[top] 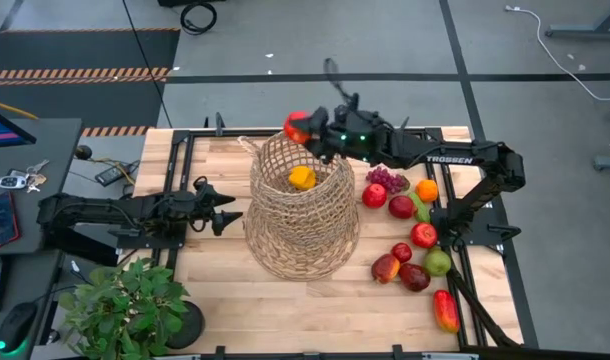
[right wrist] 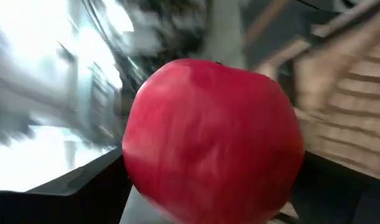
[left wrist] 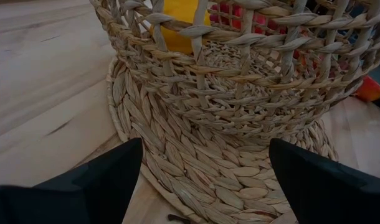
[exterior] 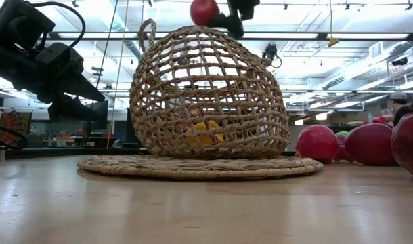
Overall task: Build produce basket
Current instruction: Put the red apple into the brown basket
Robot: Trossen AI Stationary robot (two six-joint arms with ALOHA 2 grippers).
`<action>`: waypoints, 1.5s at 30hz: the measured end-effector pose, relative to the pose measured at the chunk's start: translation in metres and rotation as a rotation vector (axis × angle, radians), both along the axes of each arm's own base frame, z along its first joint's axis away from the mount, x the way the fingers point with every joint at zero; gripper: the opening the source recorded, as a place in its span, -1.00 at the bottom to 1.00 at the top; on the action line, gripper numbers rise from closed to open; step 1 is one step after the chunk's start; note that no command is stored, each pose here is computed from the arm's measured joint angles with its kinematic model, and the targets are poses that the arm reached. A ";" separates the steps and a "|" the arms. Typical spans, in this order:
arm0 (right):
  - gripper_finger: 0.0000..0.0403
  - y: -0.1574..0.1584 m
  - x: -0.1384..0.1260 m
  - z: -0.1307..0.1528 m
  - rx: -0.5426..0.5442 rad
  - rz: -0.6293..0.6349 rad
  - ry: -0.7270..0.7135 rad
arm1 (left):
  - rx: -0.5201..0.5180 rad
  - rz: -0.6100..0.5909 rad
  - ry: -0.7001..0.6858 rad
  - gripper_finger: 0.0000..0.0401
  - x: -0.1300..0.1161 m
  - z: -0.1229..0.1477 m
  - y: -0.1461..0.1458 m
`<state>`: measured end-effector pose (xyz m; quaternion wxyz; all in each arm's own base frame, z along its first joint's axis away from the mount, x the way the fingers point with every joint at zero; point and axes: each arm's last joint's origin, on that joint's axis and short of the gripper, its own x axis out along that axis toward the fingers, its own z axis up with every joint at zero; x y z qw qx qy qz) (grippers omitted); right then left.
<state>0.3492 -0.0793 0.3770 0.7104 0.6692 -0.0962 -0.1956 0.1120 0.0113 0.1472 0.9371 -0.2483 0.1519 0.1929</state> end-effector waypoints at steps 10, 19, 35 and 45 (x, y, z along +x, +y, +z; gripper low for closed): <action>0.84 -0.018 -0.007 -0.010 -0.413 0.432 0.211 | 0.000 0.000 0.000 0.78 0.000 0.000 0.000; 0.84 -0.018 -0.013 -0.027 -0.587 0.561 0.418 | 0.000 0.000 0.000 0.78 0.000 0.000 0.000; 0.84 -0.027 -0.007 -0.023 -0.734 0.620 0.870 | 0.000 0.000 0.000 0.78 0.000 0.000 0.000; 0.84 -0.022 0.023 -0.016 -0.843 0.688 1.014 | 0.000 0.000 0.001 0.78 0.000 0.000 0.000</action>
